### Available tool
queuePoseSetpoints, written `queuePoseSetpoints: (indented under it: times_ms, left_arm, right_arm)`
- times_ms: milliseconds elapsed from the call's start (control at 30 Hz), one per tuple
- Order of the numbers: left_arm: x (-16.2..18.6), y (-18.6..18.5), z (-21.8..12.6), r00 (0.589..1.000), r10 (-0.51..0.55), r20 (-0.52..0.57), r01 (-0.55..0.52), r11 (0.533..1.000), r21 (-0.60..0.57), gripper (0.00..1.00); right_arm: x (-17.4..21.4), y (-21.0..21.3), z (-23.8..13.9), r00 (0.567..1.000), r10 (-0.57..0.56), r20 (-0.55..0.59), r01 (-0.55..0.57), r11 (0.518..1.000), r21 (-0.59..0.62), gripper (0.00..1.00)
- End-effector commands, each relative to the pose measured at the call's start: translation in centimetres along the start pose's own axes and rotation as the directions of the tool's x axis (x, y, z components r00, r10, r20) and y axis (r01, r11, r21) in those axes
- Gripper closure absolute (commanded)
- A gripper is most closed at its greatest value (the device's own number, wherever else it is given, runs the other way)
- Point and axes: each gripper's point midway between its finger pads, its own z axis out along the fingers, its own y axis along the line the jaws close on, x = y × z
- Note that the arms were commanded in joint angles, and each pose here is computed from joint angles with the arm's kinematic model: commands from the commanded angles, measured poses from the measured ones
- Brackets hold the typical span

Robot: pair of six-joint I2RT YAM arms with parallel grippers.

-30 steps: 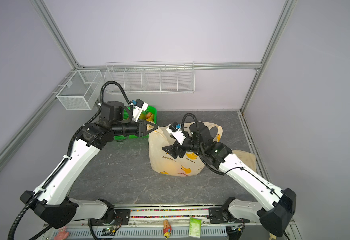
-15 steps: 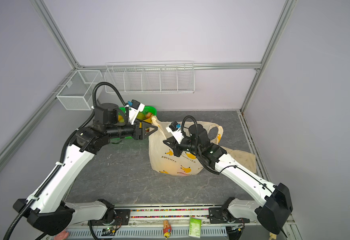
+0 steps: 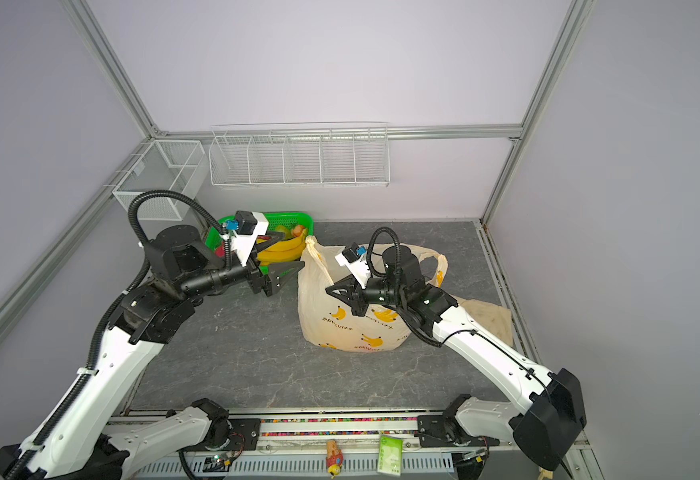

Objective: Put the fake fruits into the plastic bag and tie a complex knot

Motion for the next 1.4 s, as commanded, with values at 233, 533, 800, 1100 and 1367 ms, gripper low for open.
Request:
queuePoseSetpoints:
  times_ms: [233, 533, 800, 1100, 1367]
  left_arm:
    - [-1.2, -0.2, 3.7, 0.996, 0.085, 0.029, -0.088, 0.986, 0.143, 0.14]
    - [-0.6, -1.0, 5.2, 0.999, 0.043, 0.029, -0.049, 0.975, 0.216, 0.52]
    - [-1.6, -0.4, 4.6, 0.978, -0.208, 0.028, 0.201, 0.966, 0.160, 1.00]
    - [-1.2, -0.4, 3.8, 0.859, -0.508, 0.061, 0.497, 0.857, 0.134, 1.00]
    - [-0.9, -0.9, 3.2, 0.816, -0.578, 0.018, 0.572, 0.811, 0.123, 1.00]
  right_arm:
    - [-1.1, 0.6, -0.5, 1.000, -0.018, 0.020, 0.018, 1.000, -0.022, 0.93]
    - [-1.0, 0.1, -0.3, 1.000, -0.014, 0.014, 0.014, 1.000, -0.003, 0.93]
    - [-2.3, -5.3, -2.8, 0.997, 0.070, 0.021, -0.073, 0.933, 0.353, 0.76]
    - [-5.7, -1.5, -2.6, 0.960, -0.268, 0.082, 0.241, 0.938, 0.251, 0.07]
    - [-7.5, -0.7, 0.2, 0.897, -0.401, 0.186, 0.375, 0.913, 0.159, 0.12]
